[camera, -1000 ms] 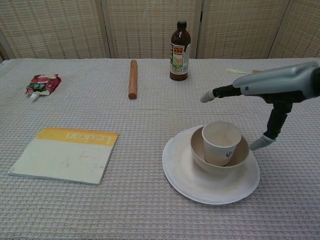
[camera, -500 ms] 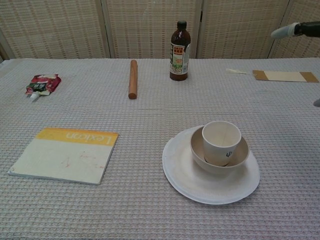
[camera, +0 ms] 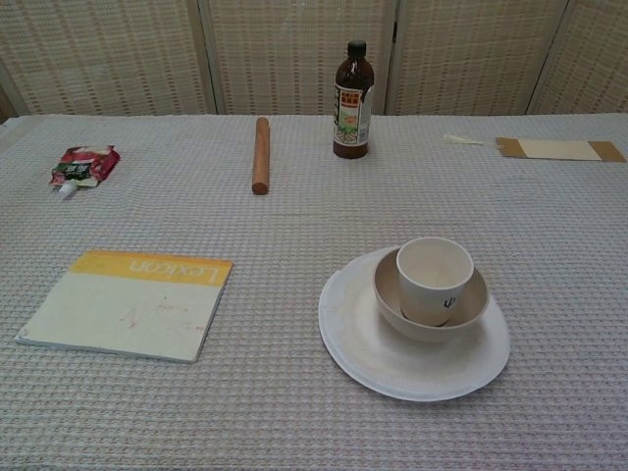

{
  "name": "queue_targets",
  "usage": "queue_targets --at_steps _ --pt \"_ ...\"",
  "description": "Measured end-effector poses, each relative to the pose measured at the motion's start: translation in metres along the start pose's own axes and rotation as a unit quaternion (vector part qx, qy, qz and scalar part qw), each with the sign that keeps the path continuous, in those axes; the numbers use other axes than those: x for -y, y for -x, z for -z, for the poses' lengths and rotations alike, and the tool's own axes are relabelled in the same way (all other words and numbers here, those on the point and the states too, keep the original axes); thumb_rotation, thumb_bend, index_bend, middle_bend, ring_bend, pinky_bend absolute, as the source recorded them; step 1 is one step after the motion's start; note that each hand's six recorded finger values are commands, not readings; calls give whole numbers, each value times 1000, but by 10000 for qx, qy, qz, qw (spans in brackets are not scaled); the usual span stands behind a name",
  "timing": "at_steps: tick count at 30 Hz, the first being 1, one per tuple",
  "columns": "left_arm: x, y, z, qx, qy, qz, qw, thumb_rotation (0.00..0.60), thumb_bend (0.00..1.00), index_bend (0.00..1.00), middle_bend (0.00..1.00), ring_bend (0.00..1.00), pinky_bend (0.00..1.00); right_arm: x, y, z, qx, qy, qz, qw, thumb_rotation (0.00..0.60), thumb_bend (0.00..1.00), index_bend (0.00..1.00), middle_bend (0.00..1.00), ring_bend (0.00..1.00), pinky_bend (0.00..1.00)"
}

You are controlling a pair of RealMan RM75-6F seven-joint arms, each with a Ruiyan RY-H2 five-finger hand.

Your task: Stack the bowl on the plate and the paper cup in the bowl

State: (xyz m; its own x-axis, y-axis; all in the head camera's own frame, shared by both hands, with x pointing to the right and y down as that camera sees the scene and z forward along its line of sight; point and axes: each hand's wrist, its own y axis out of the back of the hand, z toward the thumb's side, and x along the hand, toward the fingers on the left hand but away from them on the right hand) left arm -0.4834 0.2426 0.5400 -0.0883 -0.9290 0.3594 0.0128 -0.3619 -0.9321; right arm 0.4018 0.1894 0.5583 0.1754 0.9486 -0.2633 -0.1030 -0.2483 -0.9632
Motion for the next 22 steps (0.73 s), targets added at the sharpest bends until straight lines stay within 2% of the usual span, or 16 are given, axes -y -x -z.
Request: queue_targets --at_steps 9,16,22 --pt "5 -1 -12 269 27 66 9996 600 297 184 0 12 241 2 -20 12 192 253 119 9994 600 95 0 0 0 0" --pt "19 -9 -19 476 -13 287 9985 600 297 184 0 12 241 2 -28 17 360 297 32 9989 600 96 0 0 0 0" --pt "20 -9 -20 458 0 280 9986 600 297 184 0 12 241 7 -27 16 309 338 -115 9989 600 96 0 0 0 0"
